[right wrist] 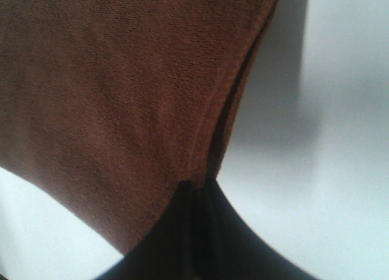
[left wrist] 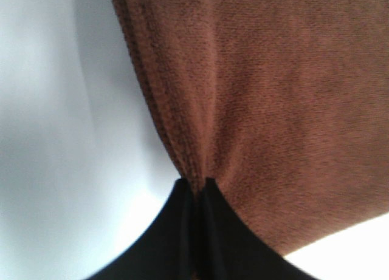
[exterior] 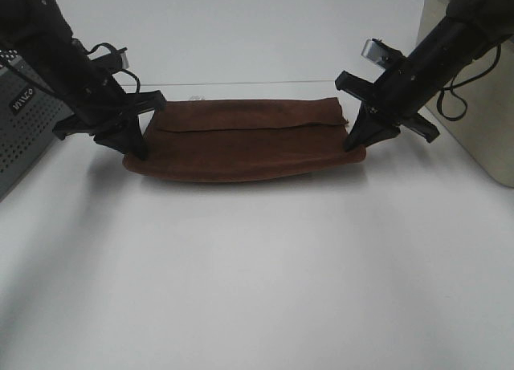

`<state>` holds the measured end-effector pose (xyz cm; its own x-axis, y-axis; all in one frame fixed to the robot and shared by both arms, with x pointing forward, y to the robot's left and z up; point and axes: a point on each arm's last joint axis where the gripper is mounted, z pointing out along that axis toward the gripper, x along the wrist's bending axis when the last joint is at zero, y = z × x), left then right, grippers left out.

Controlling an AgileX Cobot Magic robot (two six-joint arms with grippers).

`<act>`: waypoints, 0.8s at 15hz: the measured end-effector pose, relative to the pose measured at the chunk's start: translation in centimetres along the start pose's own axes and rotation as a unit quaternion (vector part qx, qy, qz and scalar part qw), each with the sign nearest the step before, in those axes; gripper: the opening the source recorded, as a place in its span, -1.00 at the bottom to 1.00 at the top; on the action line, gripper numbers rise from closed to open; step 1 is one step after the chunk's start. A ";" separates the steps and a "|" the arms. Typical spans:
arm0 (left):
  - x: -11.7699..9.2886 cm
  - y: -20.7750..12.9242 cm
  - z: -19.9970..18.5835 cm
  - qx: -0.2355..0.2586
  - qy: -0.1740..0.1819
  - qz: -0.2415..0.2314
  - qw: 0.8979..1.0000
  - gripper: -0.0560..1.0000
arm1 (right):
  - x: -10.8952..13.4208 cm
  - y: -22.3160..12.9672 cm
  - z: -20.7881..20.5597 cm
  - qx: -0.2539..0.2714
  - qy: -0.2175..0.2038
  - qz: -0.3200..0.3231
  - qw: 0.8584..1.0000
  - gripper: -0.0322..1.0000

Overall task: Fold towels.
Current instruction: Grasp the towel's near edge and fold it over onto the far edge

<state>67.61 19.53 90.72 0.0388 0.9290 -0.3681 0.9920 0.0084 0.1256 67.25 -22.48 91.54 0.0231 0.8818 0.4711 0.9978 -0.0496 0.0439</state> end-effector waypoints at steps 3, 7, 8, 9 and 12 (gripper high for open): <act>0.7 -3.4 -0.2 0.024 0.013 0.000 1.000 -0.88 | -0.6 -3.8 -0.1 0.023 -0.008 0.020 1.000 -0.94; 0.6 -5.2 -0.6 0.038 0.013 -0.002 0.999 -0.88 | -1.3 -6.5 0.7 0.046 -0.009 0.030 0.998 -0.94; 0.5 -5.2 -0.6 0.037 0.010 -0.005 0.999 -0.88 | -1.3 -6.5 0.6 0.044 -0.009 0.028 0.999 -0.94; 0.5 -5.2 -0.6 0.037 0.010 -0.005 0.999 -0.88 | -1.3 -6.5 0.6 0.044 -0.009 0.028 0.999 -0.94; 0.0 -4.2 -1.5 0.022 0.004 0.000 1.000 -0.88 | -0.7 -5.3 -0.2 0.022 -0.003 0.011 1.000 -0.94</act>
<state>63.24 19.99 91.54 0.0376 0.9320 -0.3605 0.9964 -0.0077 0.0843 61.89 -22.87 91.15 0.0455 0.8832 0.4668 0.9988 -0.0486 -0.0055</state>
